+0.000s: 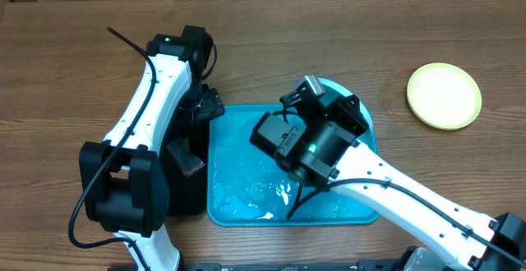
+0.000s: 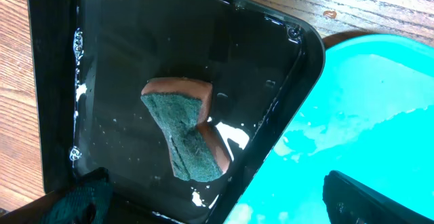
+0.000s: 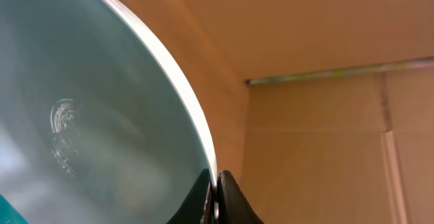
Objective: Clean dirty plates on tray and stack at the side
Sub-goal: 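Carry the white plate right and set it on the yellow plates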
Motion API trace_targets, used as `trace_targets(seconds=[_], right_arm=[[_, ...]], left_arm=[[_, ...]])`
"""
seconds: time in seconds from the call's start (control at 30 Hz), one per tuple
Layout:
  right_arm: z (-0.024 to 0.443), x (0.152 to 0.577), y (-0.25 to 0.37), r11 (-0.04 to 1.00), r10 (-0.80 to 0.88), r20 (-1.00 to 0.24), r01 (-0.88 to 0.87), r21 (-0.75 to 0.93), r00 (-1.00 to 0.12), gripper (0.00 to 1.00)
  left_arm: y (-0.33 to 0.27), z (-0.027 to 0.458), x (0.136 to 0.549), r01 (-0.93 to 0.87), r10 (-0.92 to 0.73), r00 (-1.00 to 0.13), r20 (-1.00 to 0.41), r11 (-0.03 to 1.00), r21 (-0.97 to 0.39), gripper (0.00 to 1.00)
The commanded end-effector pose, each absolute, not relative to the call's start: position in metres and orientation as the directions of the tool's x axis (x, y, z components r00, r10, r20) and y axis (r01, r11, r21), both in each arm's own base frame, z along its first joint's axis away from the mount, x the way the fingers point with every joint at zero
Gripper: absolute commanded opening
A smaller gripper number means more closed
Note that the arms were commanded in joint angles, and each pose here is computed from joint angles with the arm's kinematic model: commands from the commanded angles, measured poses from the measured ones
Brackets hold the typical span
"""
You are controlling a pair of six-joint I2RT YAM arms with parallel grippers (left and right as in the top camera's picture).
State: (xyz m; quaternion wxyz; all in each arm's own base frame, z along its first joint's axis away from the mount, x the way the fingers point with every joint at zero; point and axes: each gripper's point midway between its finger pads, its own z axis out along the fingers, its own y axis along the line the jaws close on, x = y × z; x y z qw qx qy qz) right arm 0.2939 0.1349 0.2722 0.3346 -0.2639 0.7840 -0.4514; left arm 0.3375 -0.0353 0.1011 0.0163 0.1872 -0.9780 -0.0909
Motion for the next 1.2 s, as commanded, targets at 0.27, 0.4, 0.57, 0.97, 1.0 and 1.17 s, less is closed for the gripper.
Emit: trace_targets(seconds=[0.27, 0.4, 0.57, 0.97, 1.0, 1.17], right_arm=[[0.304, 0.293, 0.135, 0.445, -0.728, -0.357, -0.008, -0.895, -0.585, 0.04], [0.301, 0.294, 0.139, 0.484, -0.712, -0.388, -0.008, -0.875, -0.585, 0.04], [0.290, 0.281, 0.160, 0.560, -0.703, -0.436, -0.060, -0.827, -0.562, 0.04], [0.178, 0.290, 0.152, 0.984, 0.037, -0.424, 0.106, -0.140, -0.905, 0.04], [0.171, 0.294, 0.136, 0.981, 0.109, -0.383, 0.162, -0.110, -0.917, 0.04], [0.164, 0.316, 0.084, 0.926, 0.365, -0.294, 0.376, 0.023, -0.883, 0.04]], left_arm=[[-0.036, 0.115, 0.343, -0.350, -0.347, -0.937, -0.050, 0.921, 0.171, 1.00], [-0.033, 0.116, 0.343, -0.349, -0.345, -0.937, -0.057, 0.918, 0.187, 0.99], [-0.033, 0.116, 0.341, -0.348, -0.345, -0.937, -0.050, 0.918, 0.191, 1.00], [-0.034, 0.116, 0.341, -0.349, -0.346, -0.937, -0.048, 0.919, 0.183, 1.00], [-0.034, 0.116, 0.341, -0.349, -0.346, -0.937, -0.048, 0.919, 0.183, 1.00], [-0.034, 0.116, 0.344, -0.351, -0.347, -0.936, -0.057, 0.919, 0.178, 1.00]])
